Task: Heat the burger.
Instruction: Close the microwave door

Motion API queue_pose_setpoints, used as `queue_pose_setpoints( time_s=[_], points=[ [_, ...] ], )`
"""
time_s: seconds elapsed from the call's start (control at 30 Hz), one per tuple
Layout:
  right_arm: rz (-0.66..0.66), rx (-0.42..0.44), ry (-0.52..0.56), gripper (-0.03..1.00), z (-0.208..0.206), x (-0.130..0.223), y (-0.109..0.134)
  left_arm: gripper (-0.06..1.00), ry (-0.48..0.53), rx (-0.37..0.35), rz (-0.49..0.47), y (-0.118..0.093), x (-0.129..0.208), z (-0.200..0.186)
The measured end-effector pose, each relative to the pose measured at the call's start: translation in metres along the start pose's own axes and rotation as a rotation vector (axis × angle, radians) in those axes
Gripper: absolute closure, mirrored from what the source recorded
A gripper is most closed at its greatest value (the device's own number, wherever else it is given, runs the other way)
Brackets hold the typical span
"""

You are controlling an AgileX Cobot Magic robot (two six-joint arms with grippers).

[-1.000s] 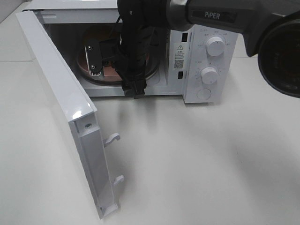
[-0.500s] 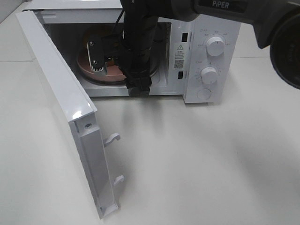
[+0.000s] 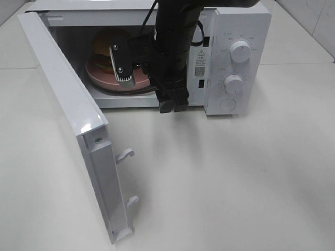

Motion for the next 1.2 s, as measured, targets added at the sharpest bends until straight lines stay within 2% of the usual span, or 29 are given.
queue_pose_setpoints(
  time_s=[0.17,0.33,0.43,0.57,0.73,0.8,0.83,0.97,1.13,1.2],
  points=[
    [0.014,-0.001,-0.002,0.26,-0.011,0.009,0.017,-0.04,0.000,0.000,0.000,0.000,0.000,0.000],
    [0.049,0.039,-0.010,0.13,-0.026,0.022,0.039,-0.04,0.000,0.000,0.000,0.000,0.000,0.000],
    [0.087,0.063,-0.025,0.11,-0.039,0.027,0.049,-0.04,0.000,0.000,0.000,0.000,0.000,0.000],
    [0.149,0.079,-0.037,0.10,-0.054,0.034,0.060,-0.04,0.000,0.000,0.000,0.000,0.000,0.000],
    [0.229,0.064,-0.036,0.10,-0.070,0.051,0.095,-0.04,0.000,0.000,0.000,0.000,0.000,0.000],
    [0.235,0.062,-0.035,0.10,-0.073,0.054,0.100,-0.04,0.000,0.000,0.000,0.000,0.000,0.000],
    [0.250,0.063,-0.034,0.10,-0.078,0.060,0.112,-0.04,0.000,0.000,0.000,0.000,0.000,0.000],
    [0.289,0.072,-0.031,0.10,-0.086,0.072,0.123,-0.04,0.000,0.000,0.000,0.000,0.000,0.000],
    [0.388,0.099,-0.003,0.11,-0.096,0.101,0.138,-0.04,0.000,0.000,0.000,0.000,0.000,0.000],
    [0.476,0.114,0.022,0.12,-0.098,0.119,0.147,-0.04,0.000,0.000,0.000,0.000,0.000,0.000]
  ],
)
Point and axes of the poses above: a point on each arm's last joint axis where the gripper is mounted, z pointing out along that axis toward the gripper, y along the wrist's bending axis when the last joint is at zero, x = y × z, the point moved 7 cm from there along z, pointing out along that axis toward the gripper
